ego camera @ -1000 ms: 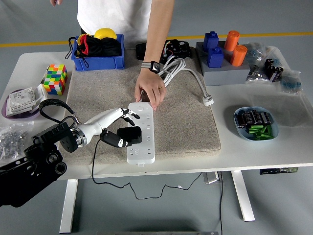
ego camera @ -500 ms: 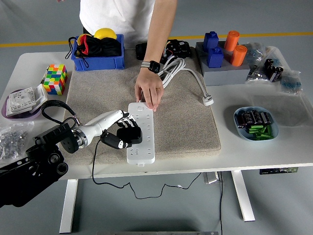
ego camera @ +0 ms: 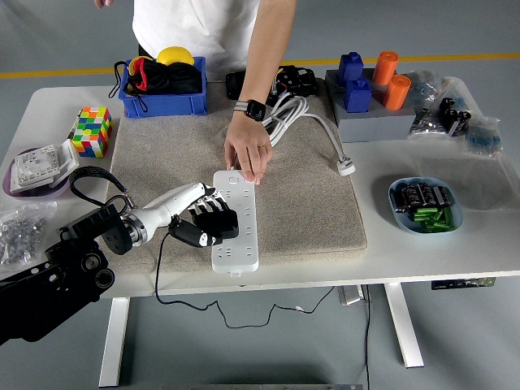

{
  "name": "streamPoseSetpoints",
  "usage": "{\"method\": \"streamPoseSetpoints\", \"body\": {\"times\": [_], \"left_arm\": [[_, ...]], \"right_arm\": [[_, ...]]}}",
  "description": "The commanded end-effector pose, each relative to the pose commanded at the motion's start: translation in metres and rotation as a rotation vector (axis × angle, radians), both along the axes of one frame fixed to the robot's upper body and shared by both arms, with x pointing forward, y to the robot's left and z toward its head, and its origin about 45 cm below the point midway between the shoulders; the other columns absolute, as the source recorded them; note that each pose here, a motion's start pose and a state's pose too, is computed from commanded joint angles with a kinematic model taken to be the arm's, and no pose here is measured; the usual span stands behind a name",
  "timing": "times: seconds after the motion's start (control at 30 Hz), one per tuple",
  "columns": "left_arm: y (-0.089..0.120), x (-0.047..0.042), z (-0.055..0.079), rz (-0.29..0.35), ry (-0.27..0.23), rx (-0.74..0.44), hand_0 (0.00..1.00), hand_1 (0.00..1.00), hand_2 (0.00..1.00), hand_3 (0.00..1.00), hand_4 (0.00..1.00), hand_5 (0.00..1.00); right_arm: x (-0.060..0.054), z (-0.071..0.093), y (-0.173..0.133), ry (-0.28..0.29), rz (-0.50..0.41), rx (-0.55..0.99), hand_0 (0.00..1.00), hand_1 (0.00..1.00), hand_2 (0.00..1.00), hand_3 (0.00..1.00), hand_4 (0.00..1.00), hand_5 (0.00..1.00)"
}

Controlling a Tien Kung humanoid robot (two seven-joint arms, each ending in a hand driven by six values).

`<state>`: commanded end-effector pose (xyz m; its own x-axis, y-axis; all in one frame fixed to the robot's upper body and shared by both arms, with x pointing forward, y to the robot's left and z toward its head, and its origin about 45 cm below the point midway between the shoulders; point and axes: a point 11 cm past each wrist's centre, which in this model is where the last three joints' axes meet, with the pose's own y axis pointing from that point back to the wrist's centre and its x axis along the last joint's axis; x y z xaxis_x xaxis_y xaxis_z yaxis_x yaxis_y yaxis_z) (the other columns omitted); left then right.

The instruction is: Pull the plug out,throw it away,press the button

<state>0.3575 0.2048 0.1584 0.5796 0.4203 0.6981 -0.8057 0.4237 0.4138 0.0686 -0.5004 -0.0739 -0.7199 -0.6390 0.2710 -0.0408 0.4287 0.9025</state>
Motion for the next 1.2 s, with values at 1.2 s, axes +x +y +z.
{"method": "streamPoseSetpoints", "body": {"times": [1.2], "left_arm": [[0.075, 0.0473, -0.005, 0.262, -0.026, 0.009, 0.545, 0.387, 0.393, 0.583, 0.684, 0.002]], "right_arm": [[0.001, 0.000, 0.001, -0.004, -0.001, 0.001, 0.739, 0.663, 0.644, 0.613, 0.653, 0.474]]}}
